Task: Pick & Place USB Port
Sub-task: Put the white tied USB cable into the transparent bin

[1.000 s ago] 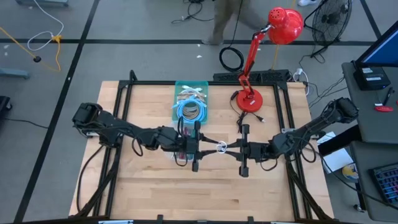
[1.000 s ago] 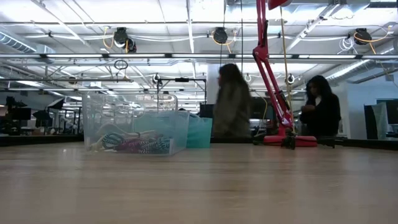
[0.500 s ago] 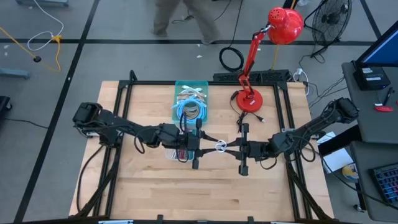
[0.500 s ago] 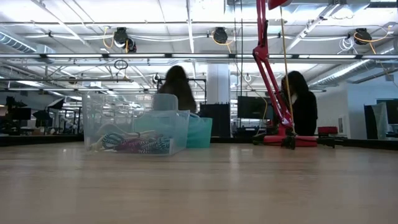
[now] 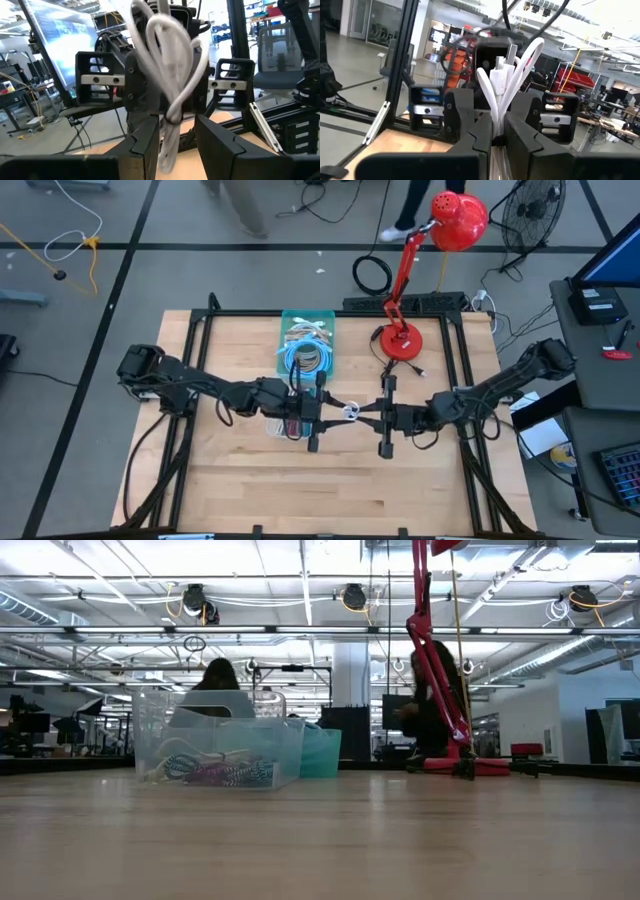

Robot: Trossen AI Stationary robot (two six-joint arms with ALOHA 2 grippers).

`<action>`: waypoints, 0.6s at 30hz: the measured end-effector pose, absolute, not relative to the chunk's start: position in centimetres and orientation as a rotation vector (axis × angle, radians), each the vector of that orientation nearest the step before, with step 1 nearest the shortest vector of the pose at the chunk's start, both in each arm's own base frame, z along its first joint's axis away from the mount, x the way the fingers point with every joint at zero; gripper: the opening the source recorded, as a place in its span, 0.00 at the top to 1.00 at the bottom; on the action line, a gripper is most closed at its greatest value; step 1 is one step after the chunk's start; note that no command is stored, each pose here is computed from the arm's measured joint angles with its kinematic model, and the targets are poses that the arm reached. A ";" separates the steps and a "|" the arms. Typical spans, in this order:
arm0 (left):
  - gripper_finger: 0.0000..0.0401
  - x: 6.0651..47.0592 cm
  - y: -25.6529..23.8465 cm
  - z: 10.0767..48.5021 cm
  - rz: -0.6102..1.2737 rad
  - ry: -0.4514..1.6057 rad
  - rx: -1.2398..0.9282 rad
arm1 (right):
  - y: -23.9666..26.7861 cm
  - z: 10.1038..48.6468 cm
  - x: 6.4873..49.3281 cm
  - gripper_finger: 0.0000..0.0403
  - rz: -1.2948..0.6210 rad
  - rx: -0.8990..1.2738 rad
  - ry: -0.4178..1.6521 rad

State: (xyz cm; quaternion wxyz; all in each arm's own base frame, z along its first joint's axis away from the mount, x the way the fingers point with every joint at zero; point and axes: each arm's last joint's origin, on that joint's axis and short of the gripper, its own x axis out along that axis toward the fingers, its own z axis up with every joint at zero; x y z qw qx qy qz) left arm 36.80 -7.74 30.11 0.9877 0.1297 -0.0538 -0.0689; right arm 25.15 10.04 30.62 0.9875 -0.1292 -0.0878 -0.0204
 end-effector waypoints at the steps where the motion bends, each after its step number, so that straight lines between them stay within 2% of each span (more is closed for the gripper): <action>1: 0.69 36.8 -7.7 30.1 -0.138 -0.106 0.259 | 10.0 30.5 25.3 0.94 -0.042 -0.261 -0.174; 18: 0.69 38.3 -7.3 27.9 -0.083 -0.084 0.233 | 9.9 30.5 25.5 0.94 -0.033 -0.281 -0.186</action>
